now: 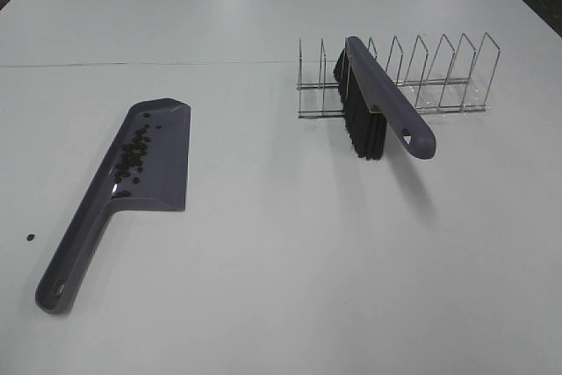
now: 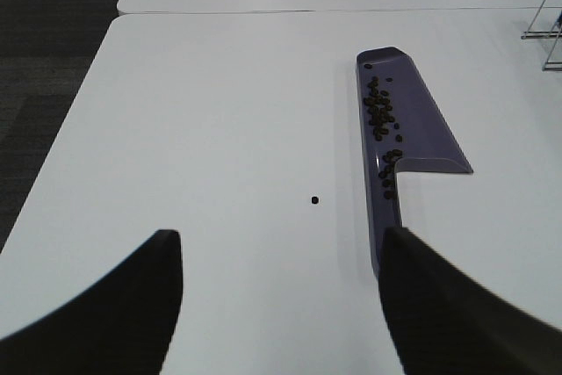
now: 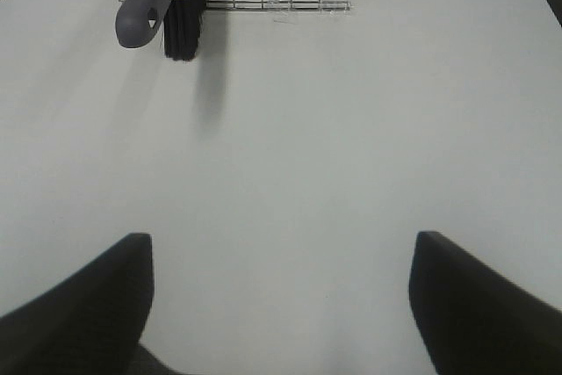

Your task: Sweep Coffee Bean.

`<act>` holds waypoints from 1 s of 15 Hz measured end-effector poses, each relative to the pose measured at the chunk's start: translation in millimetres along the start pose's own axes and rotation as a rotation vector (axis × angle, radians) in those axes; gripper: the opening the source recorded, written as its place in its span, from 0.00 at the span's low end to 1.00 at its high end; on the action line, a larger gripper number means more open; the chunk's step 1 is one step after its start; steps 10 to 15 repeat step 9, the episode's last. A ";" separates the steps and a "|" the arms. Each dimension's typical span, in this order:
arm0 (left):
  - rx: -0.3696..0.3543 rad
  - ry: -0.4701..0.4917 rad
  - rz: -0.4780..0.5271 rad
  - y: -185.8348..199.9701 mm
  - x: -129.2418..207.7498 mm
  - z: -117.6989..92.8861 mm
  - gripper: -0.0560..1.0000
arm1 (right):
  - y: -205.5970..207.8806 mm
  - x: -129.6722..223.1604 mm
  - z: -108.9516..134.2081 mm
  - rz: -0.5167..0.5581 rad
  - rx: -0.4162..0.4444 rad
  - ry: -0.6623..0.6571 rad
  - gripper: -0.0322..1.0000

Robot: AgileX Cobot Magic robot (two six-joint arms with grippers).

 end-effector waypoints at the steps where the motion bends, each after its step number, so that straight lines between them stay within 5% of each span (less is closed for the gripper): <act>1: 0.000 0.000 0.000 0.0 0.0 0.0 0.62 | 0.0 0.0 0.0 0.000 0.000 0.000 0.71; 15: 0.000 0.000 0.000 0.0 0.0 0.0 0.62 | 0.0 0.0 0.0 0.000 0.000 0.000 0.71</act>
Point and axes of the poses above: a point on each arm's last joint axis where the gripper is mounted, y pointing back along that axis away from the gripper, z along the wrist's bending axis when the last joint is at zero, x = y × z, the point moved 7 cm from there along -y, pointing out along that axis toward the gripper, and after that the axes turned 11 degrees about -y, right-handed, at the moved point
